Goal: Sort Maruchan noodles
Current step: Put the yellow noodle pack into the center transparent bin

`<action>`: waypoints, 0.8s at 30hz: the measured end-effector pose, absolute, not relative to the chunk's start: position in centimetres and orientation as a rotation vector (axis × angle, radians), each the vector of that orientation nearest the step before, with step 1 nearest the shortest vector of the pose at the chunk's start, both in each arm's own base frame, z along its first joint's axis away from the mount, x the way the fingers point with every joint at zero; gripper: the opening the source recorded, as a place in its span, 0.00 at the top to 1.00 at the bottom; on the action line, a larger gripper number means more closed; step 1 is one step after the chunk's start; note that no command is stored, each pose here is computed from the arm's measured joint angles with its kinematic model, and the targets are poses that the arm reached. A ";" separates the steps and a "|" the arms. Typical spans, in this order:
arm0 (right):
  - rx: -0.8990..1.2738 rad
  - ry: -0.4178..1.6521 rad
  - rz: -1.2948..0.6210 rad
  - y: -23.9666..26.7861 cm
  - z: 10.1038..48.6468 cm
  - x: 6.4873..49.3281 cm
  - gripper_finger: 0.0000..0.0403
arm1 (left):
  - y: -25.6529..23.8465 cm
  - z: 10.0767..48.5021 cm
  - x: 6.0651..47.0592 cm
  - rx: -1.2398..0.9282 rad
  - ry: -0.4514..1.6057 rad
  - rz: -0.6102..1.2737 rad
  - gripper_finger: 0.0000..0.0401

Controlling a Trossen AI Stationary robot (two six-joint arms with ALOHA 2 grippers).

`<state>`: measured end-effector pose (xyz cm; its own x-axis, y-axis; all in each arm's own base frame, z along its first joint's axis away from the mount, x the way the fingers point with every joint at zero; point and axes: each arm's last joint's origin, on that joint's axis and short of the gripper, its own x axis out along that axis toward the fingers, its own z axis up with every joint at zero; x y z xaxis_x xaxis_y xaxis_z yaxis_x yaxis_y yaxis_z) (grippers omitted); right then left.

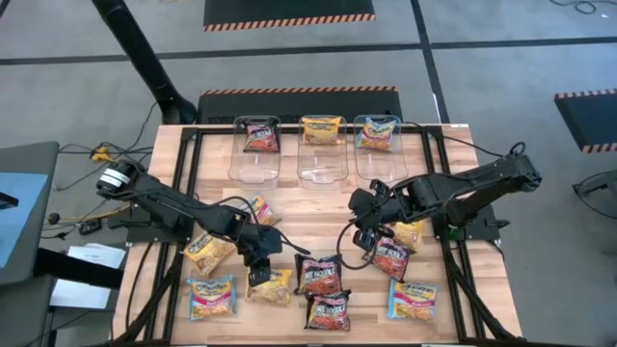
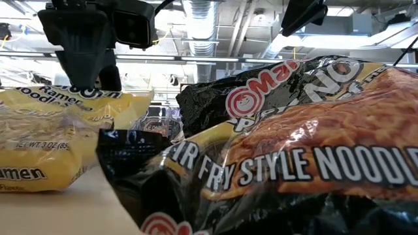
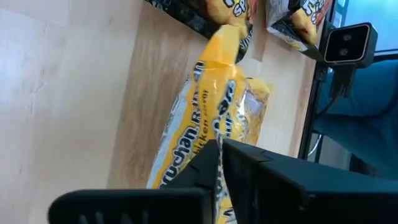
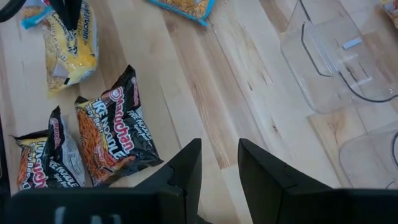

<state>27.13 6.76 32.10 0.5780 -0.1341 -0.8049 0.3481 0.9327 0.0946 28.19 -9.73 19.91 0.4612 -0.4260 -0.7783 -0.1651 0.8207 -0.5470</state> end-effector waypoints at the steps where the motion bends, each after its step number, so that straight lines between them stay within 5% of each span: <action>1: 0.255 0.914 -0.286 6.8 32.1 27.1 0.68 | -9.7 19.9 28.2 -0.618 1.099 -0.176 0.96; 12: 0.255 0.914 -0.285 6.8 32.1 27.1 0.68 | -9.1 19.8 28.5 -0.574 1.080 -0.160 0.71; 24: 0.255 0.914 -0.285 6.8 32.1 27.1 0.68 | -6.1 19.8 29.0 -0.675 1.107 -0.182 0.60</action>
